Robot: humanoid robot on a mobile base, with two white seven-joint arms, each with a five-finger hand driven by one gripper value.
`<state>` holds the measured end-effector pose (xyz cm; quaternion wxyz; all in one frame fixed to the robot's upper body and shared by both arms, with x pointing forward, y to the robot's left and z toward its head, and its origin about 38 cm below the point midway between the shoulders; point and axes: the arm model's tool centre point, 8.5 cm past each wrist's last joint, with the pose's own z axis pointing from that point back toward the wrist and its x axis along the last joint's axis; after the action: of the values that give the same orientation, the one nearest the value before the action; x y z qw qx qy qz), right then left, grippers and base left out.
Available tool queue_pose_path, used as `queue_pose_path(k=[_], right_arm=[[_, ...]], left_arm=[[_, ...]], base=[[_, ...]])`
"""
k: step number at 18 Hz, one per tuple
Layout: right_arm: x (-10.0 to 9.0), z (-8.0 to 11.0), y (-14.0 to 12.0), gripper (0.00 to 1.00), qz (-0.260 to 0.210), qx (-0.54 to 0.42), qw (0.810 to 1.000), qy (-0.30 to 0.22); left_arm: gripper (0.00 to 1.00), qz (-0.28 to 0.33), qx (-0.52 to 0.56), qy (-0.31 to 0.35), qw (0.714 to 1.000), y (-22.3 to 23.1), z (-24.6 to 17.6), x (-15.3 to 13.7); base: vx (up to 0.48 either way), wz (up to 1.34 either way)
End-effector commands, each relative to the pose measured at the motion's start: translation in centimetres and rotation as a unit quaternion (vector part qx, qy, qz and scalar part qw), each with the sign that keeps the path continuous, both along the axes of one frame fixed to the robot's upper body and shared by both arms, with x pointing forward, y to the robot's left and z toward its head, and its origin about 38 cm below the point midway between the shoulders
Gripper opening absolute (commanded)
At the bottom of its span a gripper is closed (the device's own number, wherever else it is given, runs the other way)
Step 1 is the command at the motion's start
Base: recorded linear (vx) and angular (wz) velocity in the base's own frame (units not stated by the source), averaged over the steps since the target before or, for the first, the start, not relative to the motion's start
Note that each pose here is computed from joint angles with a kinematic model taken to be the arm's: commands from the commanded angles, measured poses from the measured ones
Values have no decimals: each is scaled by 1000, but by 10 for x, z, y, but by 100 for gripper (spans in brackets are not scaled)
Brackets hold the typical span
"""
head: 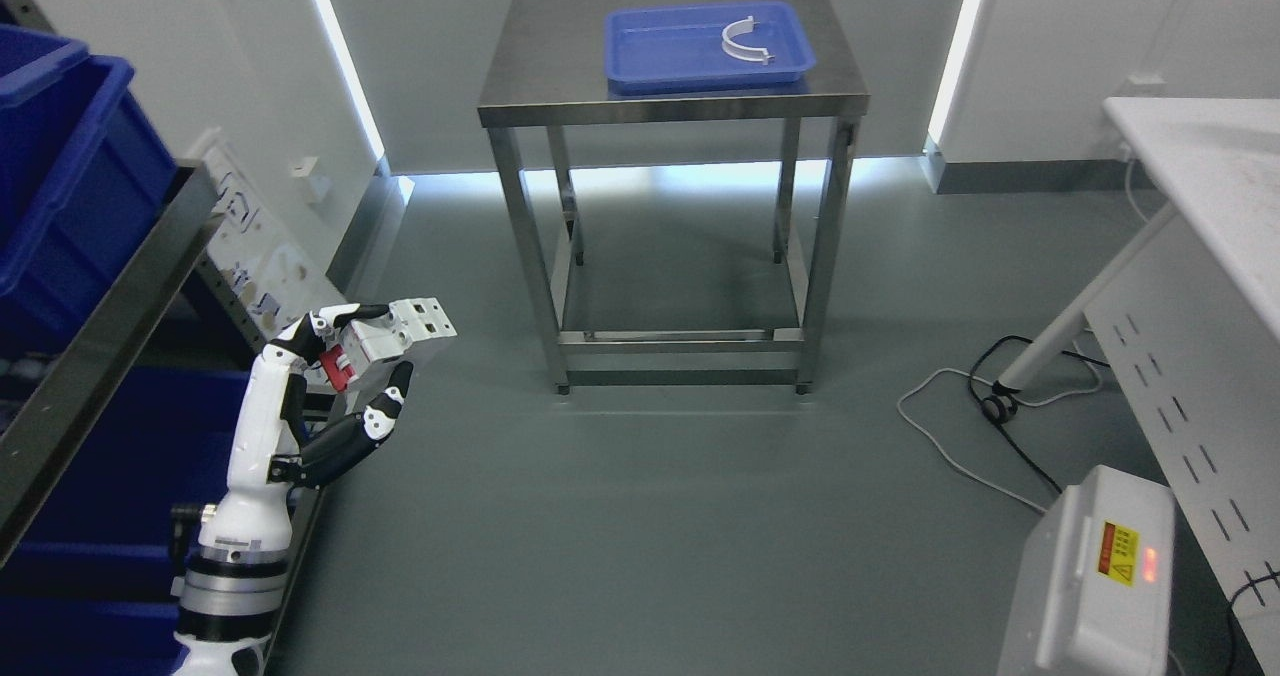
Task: Place circuit breaker on shelf
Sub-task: 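Hold the breaker in the left hand while turning toward the bin shelf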
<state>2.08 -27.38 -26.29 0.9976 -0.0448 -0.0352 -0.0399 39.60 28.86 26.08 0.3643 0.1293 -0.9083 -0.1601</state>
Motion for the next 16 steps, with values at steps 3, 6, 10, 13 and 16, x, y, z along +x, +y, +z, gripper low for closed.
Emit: queue_pose_path(k=[3,6,10,13,16], right_arm=[[0,1,-11,100,0,-9,1000,1],[0,1,-11,100,0,-9,1000,1],[0,1,-11,100,0,-9,1000,1],[0,1,-11,100,0,-9,1000,1],[0,1,-11,100,0,-9,1000,0]], left_arm=[[10,1,6,-18,1000,5,35,13],[10,-5,8,-34,999,2,58,20],[10,-46,9,-61,997,-34,139,43],[10,-49,4,-33,998,-39,143,50],[10,-8,26,15,1000,-6,141,55]], base=[[-158,591],[-112,797],[-60,970],[-7,1147],[40,1158]])
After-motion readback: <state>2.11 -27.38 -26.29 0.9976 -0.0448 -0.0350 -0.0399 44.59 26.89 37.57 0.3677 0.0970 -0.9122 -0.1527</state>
